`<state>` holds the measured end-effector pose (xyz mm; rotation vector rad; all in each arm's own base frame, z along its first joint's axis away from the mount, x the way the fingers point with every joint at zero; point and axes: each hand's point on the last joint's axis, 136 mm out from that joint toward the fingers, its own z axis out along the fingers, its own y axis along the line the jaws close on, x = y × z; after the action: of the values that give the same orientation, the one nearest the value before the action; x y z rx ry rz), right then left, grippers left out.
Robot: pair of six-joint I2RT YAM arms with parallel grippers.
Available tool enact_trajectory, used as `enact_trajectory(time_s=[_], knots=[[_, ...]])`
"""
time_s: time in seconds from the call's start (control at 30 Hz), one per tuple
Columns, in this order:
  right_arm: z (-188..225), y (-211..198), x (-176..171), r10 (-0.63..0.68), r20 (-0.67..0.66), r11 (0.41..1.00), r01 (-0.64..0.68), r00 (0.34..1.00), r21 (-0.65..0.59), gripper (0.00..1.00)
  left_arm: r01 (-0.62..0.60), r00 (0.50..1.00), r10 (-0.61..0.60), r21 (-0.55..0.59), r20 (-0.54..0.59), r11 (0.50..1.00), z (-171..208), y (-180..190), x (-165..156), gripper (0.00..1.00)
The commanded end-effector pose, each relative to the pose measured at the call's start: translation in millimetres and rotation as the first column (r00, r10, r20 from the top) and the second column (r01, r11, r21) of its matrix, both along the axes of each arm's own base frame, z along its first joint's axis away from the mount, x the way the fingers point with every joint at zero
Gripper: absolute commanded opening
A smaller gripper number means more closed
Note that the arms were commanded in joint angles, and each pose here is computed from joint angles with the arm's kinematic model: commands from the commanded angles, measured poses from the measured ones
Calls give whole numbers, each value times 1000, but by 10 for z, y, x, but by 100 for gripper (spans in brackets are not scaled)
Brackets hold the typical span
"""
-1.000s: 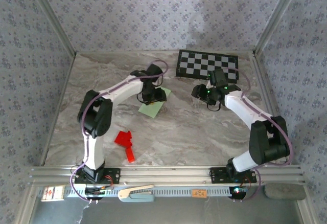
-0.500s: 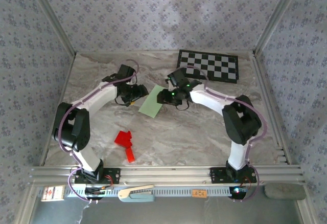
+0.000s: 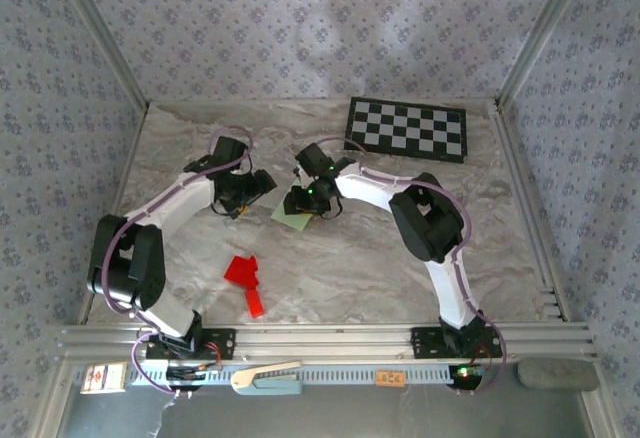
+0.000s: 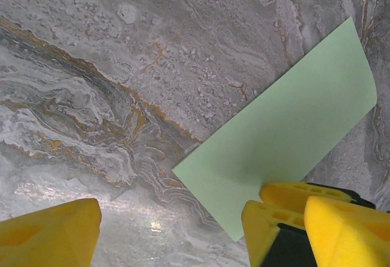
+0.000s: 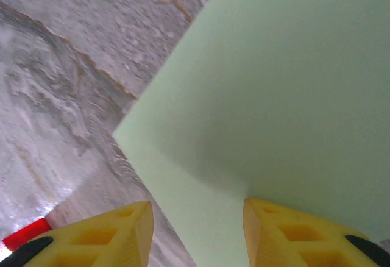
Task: Fold a paper plane with a square sheet of paper (pick it up from the middle)
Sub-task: Move the paper to the center of the table.
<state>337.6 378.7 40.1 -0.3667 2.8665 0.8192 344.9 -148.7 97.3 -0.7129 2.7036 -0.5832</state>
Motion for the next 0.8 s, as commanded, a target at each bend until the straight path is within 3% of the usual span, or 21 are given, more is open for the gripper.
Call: enact_trajectory(time_s=[0.0, 0.27, 0.37, 0.47, 0.53, 0.63, 0.77], knots=[[-156, -172, -176, 61, -49, 994, -65, 997, -85, 44, -20, 1000, 20, -4, 21, 1000, 49, 32, 16, 87], [-319, -846, -694, 266, -116, 937, -285, 957, -200, 43, 7, 1000, -7, -33, 11, 999, 9, -40, 26, 87], [-235, -986, -759, 348, -70, 907, -355, 935, -226, 43, 24, 1000, -23, -71, 14, 997, -1, -113, 33, 89], [-13, -957, -686, 357, 0, 914, -349, 934, -205, 43, 40, 999, -38, -100, 18, 994, 7, -197, 39, 95], [182, -869, -613, 318, 62, 940, -306, 946, -151, 44, 58, 998, -57, -116, 16, 992, 4, -261, 25, 97], [399, -812, -426, 153, 121, 986, -144, 981, -81, 45, 92, 996, -92, -150, 8, 984, -5, -391, -5, 98], [313, -934, -254, -119, 68, 990, 123, 991, -62, 43, 172, 984, -178, -226, -4, 959, -28, -669, -88, 97]])
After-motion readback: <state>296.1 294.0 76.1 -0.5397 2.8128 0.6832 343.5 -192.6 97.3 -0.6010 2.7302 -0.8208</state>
